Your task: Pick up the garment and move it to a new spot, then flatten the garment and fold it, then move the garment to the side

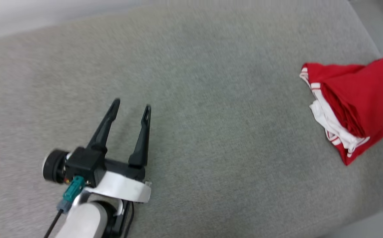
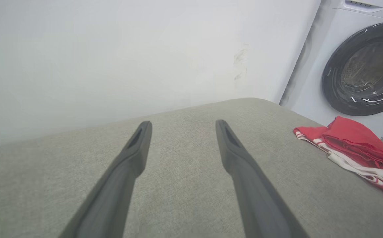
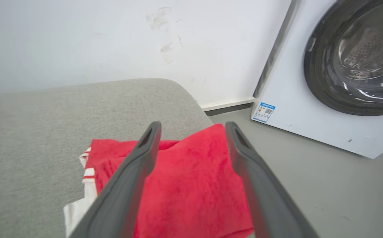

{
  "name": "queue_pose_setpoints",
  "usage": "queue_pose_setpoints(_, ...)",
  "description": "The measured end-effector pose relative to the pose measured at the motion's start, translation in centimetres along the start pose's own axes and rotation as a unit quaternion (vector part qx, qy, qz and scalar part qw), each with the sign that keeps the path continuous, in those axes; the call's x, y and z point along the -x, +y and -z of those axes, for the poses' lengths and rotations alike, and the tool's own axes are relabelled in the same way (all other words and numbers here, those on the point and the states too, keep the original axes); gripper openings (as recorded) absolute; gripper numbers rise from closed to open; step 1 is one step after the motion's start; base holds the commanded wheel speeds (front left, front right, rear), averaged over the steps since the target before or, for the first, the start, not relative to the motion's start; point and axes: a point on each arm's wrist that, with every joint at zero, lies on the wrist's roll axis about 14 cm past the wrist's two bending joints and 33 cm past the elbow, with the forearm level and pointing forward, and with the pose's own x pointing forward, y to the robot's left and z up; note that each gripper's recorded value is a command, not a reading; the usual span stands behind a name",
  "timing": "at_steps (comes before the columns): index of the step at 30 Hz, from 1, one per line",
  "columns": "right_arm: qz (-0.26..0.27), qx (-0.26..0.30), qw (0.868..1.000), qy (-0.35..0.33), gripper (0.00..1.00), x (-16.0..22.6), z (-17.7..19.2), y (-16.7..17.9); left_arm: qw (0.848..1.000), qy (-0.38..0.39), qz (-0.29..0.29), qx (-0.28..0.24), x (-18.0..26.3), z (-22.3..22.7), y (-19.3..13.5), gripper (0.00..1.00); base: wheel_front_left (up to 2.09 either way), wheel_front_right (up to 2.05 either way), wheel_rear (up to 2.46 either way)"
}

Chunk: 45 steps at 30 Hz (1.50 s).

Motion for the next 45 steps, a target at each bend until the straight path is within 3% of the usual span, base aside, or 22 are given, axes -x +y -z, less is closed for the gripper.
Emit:
queue_pose_setpoints(10, -0.114, -0.044, 0.992, -0.038, 1.00, 4.7, -2.3, 8.7, 0.995, -0.009, -0.093, -0.019, 5.9, -3.1, 2.6, 1.00, 0.00, 0.00, 0.00)
queue_pose_setpoints(20, -0.231, -0.083, 0.967, -0.062, 1.00, 10.7, -5.1, 17.4, 0.976, -0.024, -0.210, -0.043, 12.9, -5.6, 6.7, 1.00, 0.00, 0.00, 0.00)
queue_pose_setpoints(29, -0.259, -0.085, 0.959, -0.075, 1.00, 14.7, -6.4, 18.1, 0.963, -0.028, -0.258, -0.078, 18.4, -7.0, 7.8, 1.00, 0.00, 0.00, 0.00)
queue_pose_setpoints(45, -0.254, -0.080, 0.961, -0.070, 1.00, 15.7, -5.8, 17.6, 0.965, -0.003, -0.252, -0.073, 19.0, -5.2, 7.4, 1.00, 0.00, 0.00, 0.00)
